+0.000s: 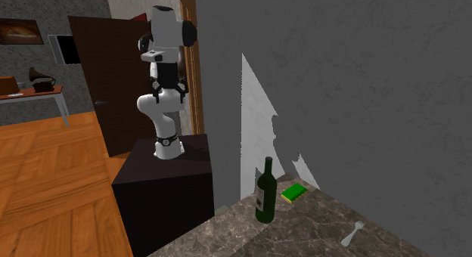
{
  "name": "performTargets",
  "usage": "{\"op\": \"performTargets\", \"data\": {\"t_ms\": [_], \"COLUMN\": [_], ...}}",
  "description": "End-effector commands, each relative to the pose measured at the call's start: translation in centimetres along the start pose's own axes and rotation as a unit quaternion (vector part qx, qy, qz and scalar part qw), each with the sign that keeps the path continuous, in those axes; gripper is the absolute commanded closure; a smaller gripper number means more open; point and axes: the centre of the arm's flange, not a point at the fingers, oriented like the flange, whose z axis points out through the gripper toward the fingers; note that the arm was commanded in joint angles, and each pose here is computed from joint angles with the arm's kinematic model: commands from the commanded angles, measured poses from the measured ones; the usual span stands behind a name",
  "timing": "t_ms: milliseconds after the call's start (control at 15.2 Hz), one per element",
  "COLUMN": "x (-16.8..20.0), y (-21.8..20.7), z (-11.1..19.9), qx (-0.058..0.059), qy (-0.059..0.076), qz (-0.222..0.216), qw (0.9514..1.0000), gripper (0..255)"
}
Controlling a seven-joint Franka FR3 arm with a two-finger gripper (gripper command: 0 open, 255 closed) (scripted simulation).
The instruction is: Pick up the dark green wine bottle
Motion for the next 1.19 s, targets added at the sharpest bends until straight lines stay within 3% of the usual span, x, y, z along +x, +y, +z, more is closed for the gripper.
{"op": "performTargets", "data": {"t_ms": [0,1122], "x": [1.0,9.9], "y": [-2.0,-20.1], "z": [1.1,9.8], "qx": [0.003,0.029], "qy": [-0.002,-0.020], "qz": [0.004,0.031], "qw": [1.0000,0.9989], "gripper": [0,0]}}
